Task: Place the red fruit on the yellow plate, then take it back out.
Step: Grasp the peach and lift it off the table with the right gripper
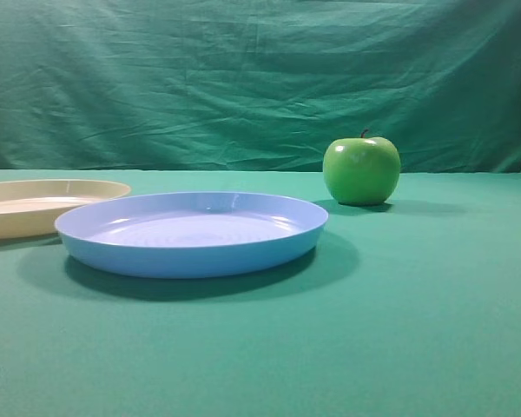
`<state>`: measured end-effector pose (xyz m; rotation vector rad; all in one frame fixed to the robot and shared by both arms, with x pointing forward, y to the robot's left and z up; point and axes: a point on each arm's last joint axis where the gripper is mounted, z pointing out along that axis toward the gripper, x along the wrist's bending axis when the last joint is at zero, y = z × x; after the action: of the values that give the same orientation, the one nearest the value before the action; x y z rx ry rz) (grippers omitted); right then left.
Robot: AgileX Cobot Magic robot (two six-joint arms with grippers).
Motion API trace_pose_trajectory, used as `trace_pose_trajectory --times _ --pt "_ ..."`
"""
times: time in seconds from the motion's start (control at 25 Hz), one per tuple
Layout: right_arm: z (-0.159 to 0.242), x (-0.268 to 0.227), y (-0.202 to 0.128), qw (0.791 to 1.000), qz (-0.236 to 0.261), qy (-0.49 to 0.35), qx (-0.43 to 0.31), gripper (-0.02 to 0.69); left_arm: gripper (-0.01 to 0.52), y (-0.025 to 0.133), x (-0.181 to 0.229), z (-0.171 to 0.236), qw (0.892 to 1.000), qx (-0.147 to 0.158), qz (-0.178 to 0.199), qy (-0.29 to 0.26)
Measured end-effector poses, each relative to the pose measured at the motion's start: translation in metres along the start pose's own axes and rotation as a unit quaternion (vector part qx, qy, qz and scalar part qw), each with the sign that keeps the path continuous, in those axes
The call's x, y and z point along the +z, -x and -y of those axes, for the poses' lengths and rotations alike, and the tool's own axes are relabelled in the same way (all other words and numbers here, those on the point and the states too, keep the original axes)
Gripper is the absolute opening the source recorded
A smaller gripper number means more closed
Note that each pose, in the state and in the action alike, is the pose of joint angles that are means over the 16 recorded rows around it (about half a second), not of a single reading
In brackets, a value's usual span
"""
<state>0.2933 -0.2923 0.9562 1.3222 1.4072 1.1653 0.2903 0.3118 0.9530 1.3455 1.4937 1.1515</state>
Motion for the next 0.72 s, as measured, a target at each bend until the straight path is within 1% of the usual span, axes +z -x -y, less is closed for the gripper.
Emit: trace_pose_trajectory --times 0.28,0.4,0.56,0.72 --pt "-0.023 -0.005 -0.001 0.995 -0.009 0.068 0.076 0.000 0.000 0.000 0.000 0.000 1.000 0.000 0.000 0.000" --pt "-0.037 -0.008 -0.002 0.992 -0.018 0.076 0.100 0.000 0.000 0.000 0.000 0.000 1.000 0.000 0.000 0.000" --pt "-0.055 -0.010 -0.007 0.992 -0.041 0.041 0.108 0.000 0.000 0.000 0.000 0.000 1.000 0.000 0.000 0.000" --pt "-0.074 -0.008 -0.013 0.993 -0.069 -0.033 0.092 0.000 0.000 0.000 0.000 0.000 1.000 0.000 0.000 0.000"
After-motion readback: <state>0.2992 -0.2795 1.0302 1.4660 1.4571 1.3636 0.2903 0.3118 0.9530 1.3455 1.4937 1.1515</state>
